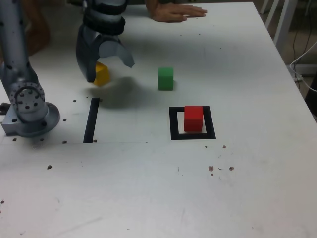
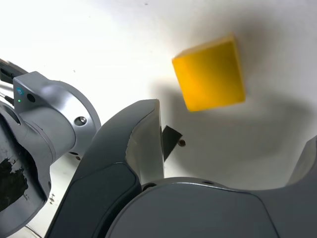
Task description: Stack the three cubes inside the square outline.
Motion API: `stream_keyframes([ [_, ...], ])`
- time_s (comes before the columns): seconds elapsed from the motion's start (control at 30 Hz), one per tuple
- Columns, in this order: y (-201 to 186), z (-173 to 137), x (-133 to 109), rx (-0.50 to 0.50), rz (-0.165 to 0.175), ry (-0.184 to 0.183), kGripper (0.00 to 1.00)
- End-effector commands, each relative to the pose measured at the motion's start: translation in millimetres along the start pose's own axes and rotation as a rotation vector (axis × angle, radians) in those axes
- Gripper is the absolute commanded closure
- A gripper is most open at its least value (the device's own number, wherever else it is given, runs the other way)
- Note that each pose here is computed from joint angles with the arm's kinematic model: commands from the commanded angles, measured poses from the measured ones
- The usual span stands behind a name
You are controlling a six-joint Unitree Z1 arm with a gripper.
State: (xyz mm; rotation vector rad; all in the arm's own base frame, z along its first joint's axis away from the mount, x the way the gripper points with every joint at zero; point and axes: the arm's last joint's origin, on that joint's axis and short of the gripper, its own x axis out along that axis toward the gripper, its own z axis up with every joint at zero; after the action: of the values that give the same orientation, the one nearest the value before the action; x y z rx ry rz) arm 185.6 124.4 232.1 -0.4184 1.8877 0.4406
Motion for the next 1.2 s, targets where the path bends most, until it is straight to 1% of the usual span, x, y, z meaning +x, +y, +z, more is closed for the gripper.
stream_keyframes([
  [0.0, 2.8, -0.7, 2.9, -0.015, -0.008, 0.004, 0.01],
  [0.17, 12.1, 0.6, 9.5, -0.047, -0.025, 0.021, 0.01],
  [0.43, 26.6, 5.1, 16.5, -0.065, -0.051, 0.045, 0.02],
  [0.63, 34.8, 12.3, 23.8, -0.064, -0.073, 0.067, 0.04],
  [0.8, 41.1, 15.6, 27.7, -0.063, -0.09, 0.078, 0.08],
  [0.9, 43.0, 16.1, 28.4, -0.059, -0.101, 0.084, 0.12],
  [1.0, 43.8, 17.6, 30.4, -0.048, -0.117, 0.093, 0.18],
  [1.1, 43.9, 20.3, 33.8, -0.038, -0.126, 0.097, 0.28],
  [1.17, 43.9, 22.7, 36.1, -0.033, -0.128, 0.093, 0.36],
])
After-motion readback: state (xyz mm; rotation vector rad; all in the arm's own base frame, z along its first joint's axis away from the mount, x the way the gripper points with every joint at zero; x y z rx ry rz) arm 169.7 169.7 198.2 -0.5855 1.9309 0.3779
